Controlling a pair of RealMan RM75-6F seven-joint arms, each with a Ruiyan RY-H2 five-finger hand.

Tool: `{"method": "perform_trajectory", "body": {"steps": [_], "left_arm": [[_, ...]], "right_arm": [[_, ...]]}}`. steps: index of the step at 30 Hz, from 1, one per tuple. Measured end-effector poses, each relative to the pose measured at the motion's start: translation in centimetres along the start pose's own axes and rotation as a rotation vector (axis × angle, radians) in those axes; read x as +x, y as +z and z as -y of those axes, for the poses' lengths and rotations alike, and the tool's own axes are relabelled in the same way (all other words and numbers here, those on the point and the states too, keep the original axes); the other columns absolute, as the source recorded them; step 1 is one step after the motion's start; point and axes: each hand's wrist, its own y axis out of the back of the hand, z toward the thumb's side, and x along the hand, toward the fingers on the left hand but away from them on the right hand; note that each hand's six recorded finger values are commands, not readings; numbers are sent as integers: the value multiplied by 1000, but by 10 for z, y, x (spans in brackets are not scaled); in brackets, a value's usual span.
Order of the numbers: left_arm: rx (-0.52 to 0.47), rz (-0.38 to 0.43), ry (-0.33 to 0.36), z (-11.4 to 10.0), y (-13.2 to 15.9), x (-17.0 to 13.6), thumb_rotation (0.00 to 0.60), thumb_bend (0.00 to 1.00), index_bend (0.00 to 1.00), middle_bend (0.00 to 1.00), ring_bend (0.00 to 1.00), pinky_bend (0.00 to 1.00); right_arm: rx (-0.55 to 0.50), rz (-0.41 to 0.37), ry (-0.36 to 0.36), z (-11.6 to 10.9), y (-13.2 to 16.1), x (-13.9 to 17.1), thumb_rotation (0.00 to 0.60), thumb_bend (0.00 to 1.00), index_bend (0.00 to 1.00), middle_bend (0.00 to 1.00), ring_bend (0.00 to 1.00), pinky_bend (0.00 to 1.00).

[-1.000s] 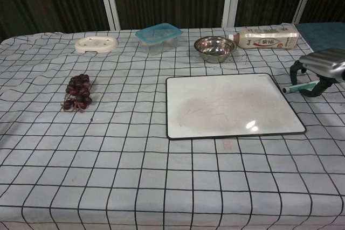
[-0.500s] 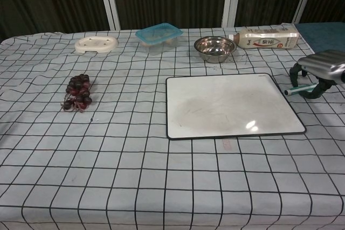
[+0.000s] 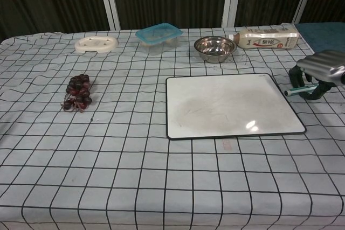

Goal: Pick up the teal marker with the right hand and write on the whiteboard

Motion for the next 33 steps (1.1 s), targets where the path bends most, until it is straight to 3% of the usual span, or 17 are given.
{"method": "perform_trajectory", "body": {"steps": [9, 18, 23, 29, 33], "left_arm": [[0, 1, -1, 0, 0, 0, 600, 386, 0, 0, 0, 57], [-1, -4, -1, 0, -1, 0, 600, 386, 0, 0, 0, 57], [-4, -4, -1, -1, -1, -2, 600, 386, 0, 0, 0, 57], [-6, -6, -1, -1, -2, -1, 600, 386, 0, 0, 0, 57], [-6, -7, -2, -1, -2, -1, 600, 385, 0, 0, 0, 57]], "right_arm": [[43, -9, -14, 3, 5, 2, 600, 327, 805, 539, 462, 462], [80, -4, -45, 3, 6, 4, 600, 327, 984, 688, 629, 656], [82, -1, -87, -2, 6, 5, 600, 327, 1000, 730, 681, 712], [-31, -4, -166, -18, 6, 8, 600, 327, 1000, 744, 700, 738], [-229, -19, -198, -28, 15, 8, 600, 330, 1000, 750, 710, 744]]}}
